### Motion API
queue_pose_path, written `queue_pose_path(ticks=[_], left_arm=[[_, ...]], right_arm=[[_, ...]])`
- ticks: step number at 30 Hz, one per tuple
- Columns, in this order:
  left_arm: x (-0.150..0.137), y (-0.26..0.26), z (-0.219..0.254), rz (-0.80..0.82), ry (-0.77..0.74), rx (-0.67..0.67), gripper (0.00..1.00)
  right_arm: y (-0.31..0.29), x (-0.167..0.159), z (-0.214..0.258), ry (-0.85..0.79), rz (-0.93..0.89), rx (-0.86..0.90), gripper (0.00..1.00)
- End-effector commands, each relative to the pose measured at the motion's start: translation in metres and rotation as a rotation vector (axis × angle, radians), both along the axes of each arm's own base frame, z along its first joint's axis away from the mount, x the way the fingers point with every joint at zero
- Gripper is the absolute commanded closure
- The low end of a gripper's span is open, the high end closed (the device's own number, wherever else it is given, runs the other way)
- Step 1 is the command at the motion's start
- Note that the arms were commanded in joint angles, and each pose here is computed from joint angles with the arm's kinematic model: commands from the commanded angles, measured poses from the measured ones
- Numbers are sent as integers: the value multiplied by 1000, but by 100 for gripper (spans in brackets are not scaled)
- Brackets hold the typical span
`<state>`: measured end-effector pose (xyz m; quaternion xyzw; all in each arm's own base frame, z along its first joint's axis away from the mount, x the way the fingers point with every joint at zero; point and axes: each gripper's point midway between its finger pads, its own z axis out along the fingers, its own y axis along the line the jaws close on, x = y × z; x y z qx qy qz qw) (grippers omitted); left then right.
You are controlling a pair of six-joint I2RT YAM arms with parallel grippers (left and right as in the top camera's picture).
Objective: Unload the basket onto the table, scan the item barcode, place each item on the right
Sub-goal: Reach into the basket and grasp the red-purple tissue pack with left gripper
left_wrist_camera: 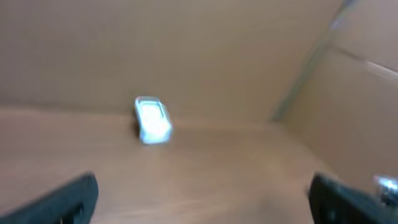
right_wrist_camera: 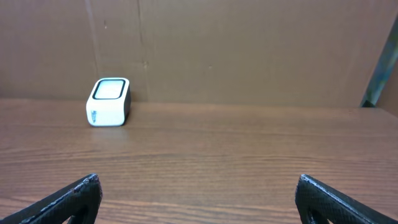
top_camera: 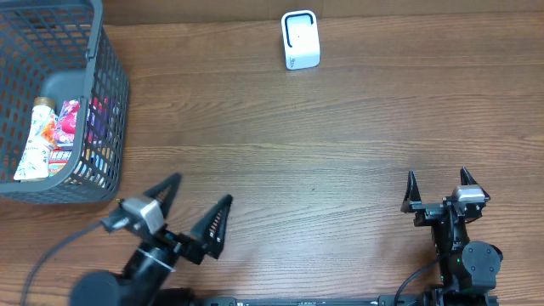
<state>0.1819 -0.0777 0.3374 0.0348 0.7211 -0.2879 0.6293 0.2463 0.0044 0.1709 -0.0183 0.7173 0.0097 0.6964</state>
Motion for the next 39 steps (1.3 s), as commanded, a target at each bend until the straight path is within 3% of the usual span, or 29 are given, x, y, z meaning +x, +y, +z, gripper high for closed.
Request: queue_pose_path(ticks=[1, 3, 5, 9, 15, 21, 22, 24, 27, 33, 39], left_arm=[[15, 20, 28, 71, 142, 298, 0], [20, 10, 49, -20, 234, 306, 0], [34, 14, 67, -22, 223, 392, 0], [71, 61, 87, 253, 403, 368, 0], [116, 86, 107, 310, 573, 434, 0], [151, 161, 128, 575, 574, 248, 0], [151, 198, 133, 717, 573, 107, 0], [145, 232, 135, 842, 569, -51, 0], [132, 273, 137, 987, 553, -187, 0], [114, 314, 125, 1117, 586, -251, 0], [129, 336, 94, 1146, 674, -254, 0]], right_arm=[[0, 0, -1, -8, -1, -6, 0], [0, 0, -1, -8, -1, -6, 0], [0, 0, -1, -8, -1, -6, 0], [0, 0, -1, -8, -1, -6, 0], [0, 0, -1, -8, -1, -7, 0], [0, 0, -1, -8, -1, -6, 0], [0, 0, -1, -8, -1, -6, 0], [0, 0, -1, -8, -1, -6, 0], [0, 0, -1, -8, -1, -6, 0], [0, 0, -1, -8, -1, -6, 0], [0, 0, -1, -8, -1, -7, 0]])
